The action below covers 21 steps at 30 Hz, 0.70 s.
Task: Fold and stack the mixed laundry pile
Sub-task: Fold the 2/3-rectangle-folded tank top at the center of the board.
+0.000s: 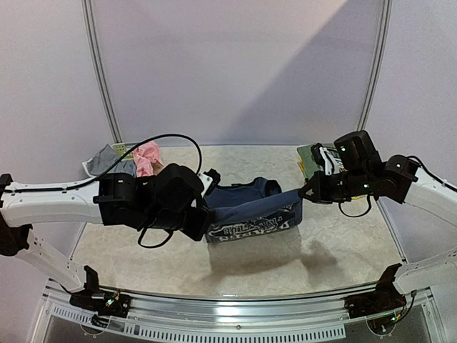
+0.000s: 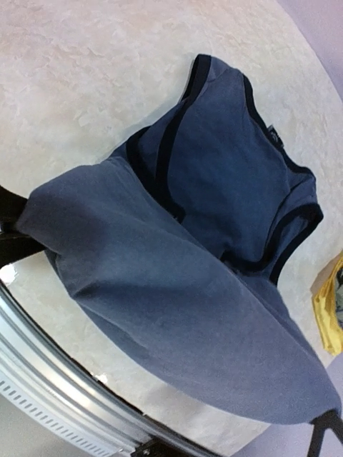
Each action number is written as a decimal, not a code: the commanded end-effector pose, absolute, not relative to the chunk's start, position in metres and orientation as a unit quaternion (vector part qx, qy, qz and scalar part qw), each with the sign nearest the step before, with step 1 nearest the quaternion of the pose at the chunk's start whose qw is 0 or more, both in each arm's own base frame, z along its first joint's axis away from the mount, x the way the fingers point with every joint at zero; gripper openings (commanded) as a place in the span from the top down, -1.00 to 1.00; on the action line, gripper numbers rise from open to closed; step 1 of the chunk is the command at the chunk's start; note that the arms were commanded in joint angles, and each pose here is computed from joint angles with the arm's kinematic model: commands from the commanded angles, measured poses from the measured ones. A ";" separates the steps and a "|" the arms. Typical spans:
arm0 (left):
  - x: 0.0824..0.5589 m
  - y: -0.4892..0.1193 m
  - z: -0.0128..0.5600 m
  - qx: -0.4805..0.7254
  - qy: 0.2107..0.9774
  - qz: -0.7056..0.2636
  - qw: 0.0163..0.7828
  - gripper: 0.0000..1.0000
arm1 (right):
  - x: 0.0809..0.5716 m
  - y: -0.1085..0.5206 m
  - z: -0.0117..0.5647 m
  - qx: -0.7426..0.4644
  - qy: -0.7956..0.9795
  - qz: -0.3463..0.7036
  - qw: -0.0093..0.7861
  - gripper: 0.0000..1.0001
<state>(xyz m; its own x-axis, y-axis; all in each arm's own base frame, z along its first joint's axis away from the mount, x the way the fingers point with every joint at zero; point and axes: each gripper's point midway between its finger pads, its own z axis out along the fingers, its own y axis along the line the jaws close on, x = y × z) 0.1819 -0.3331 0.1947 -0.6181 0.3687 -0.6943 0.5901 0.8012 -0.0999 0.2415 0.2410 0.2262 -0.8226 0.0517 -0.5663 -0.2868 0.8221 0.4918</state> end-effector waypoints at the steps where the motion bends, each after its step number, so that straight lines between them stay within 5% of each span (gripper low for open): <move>1: 0.212 -0.315 0.192 0.266 0.895 -0.110 0.341 1.00 | 0.272 0.226 0.234 -0.048 0.919 0.205 0.332 1.00; 21: 0.349 -0.285 0.161 0.202 0.925 -0.094 0.307 1.00 | 0.405 0.255 0.202 -0.041 0.940 0.123 0.317 1.00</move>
<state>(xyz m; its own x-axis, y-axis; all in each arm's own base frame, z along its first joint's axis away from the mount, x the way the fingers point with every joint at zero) 0.3233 -0.2933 0.1676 -0.7156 0.3241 -0.6188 0.4357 0.8995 -0.0327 0.3772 0.2655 0.2040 -0.8047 -0.0031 -0.5936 -0.1827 0.9527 0.2427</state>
